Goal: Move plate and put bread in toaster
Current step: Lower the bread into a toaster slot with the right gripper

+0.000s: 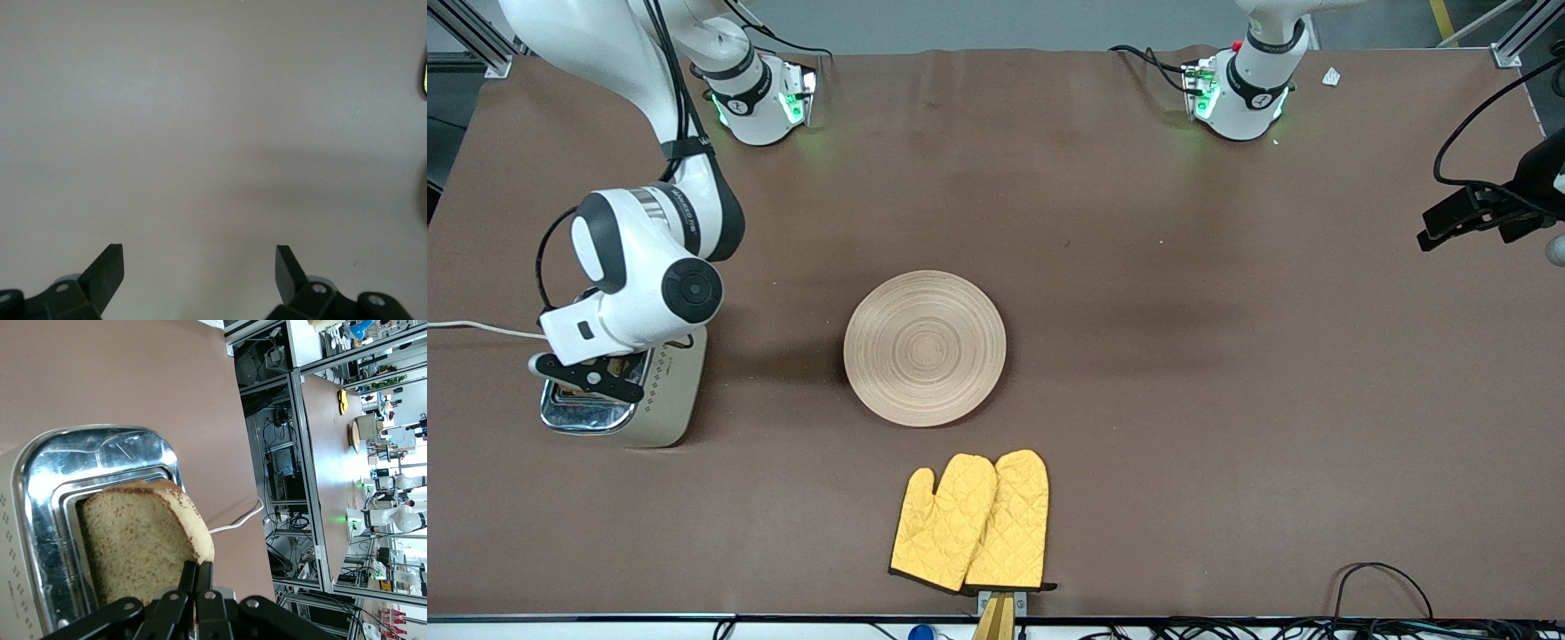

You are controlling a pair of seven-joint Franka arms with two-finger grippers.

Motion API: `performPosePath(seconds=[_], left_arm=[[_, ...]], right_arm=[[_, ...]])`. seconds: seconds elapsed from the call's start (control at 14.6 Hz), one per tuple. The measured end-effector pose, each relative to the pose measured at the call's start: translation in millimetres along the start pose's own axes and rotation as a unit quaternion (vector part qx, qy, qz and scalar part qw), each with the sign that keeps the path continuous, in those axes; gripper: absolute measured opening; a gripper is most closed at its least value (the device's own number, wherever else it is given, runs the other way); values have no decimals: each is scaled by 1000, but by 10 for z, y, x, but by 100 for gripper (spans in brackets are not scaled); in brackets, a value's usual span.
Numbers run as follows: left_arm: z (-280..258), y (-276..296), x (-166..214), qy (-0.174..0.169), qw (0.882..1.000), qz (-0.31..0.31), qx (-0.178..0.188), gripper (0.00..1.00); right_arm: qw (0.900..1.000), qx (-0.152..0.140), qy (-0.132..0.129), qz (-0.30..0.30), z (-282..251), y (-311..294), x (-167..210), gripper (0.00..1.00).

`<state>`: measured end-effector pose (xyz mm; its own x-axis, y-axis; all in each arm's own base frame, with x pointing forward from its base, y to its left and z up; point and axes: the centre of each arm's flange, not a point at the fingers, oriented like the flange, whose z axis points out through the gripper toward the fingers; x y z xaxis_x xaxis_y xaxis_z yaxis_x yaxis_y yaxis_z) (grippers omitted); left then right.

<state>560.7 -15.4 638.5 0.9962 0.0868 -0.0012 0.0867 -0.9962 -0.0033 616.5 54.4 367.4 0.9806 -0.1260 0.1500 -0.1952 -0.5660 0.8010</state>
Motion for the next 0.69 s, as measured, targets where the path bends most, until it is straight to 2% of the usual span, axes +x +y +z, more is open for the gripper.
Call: performPosePath(seconds=[0.21,0.34,0.48,0.62,0.69], left_arm=[[2,-11,2,0,1000,-1,0,100],[4,-20,5,0,1000,-2,0,100],[5,-31,6,0,1000,-3,0,100],[6,-39,8,-1,1000,-3,0,100],[6,-43,8,-1,1000,-4,0,100]], right_arm=[[1000,2,-3,0,20,-84,-15,3],[1000,11,-3,0,13,-122,-18,7],[1000,16,2,1,0,-133,-7,21],[1000,29,3,2,-38,-171,-9,42],[999,46,-1,4,-73,-215,-23,54]])
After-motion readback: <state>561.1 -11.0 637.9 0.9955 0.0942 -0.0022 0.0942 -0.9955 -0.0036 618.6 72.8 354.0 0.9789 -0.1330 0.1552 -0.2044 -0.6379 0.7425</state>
